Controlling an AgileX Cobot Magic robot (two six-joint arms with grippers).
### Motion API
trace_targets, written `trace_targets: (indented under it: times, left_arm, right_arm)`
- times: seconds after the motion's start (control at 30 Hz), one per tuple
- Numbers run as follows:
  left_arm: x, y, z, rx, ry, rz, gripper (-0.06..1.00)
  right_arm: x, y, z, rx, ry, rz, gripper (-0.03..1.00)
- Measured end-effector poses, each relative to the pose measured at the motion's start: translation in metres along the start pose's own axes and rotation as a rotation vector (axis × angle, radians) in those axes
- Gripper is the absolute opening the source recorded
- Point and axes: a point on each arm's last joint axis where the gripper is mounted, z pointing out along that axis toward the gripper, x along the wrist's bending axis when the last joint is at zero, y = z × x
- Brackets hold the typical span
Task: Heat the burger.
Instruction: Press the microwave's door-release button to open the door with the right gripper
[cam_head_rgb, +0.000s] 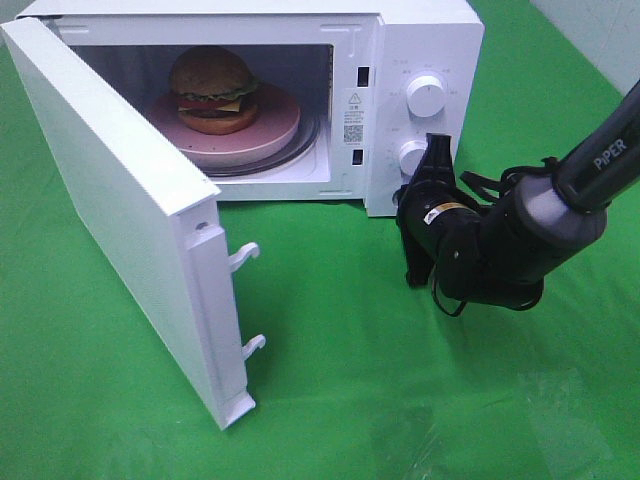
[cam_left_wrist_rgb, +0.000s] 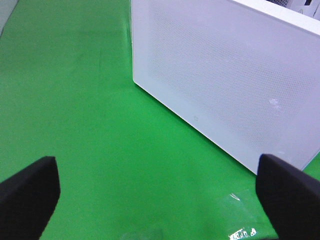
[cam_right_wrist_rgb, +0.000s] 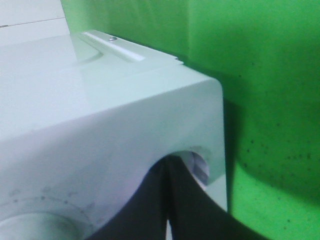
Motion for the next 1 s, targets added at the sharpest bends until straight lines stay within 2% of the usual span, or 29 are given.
trace_targets:
  times: [0.3,0.43,0.57,0.7,0.8,0.9,0.93,1.0]
  left_arm:
    - [0.0,0.0,0.0,0.0,0.0,0.0,0.99]
    - [0.0,0.0,0.0,0.0,0.0,0.0,0.99]
    - [0.0,0.0,0.0,0.0,0.0,0.0,0.99]
    - [0.0,0.0,0.0,0.0,0.0,0.0,0.99]
    - [0.0,0.0,0.0,0.0,0.0,0.0,0.99]
    - [0.0,0.0,0.0,0.0,0.0,0.0,0.99]
    - [0.0,0.0,0.0,0.0,0.0,0.0,0.99]
    - [0.0,0.0,0.0,0.0,0.0,0.0,0.99]
  right_arm:
    - [0.01,0.001,-0.015,0.045,-0.053,0.023,0.0]
    - [0.022,-0.005,-0.028,0.088,-0.026,0.014,0.0]
    - [0.024,-0.005,-0.036,0.113,-0.044,-0.003,0.0]
    - [0.03,-0.006,-0.055,0.182,-0.129,-0.062,0.0]
    - [0.034,-0.007,-0.062,0.205,-0.148,-0.094,0.0]
    - [0.04,-0.008,-0.071,0.242,-0.181,-0.172,0.01]
    - [0.044,-0.009,-0.076,0.266,-0.2,-0.235,0.02]
    - [0.046,-0.009,-0.078,0.275,-0.215,-0.262,0.02]
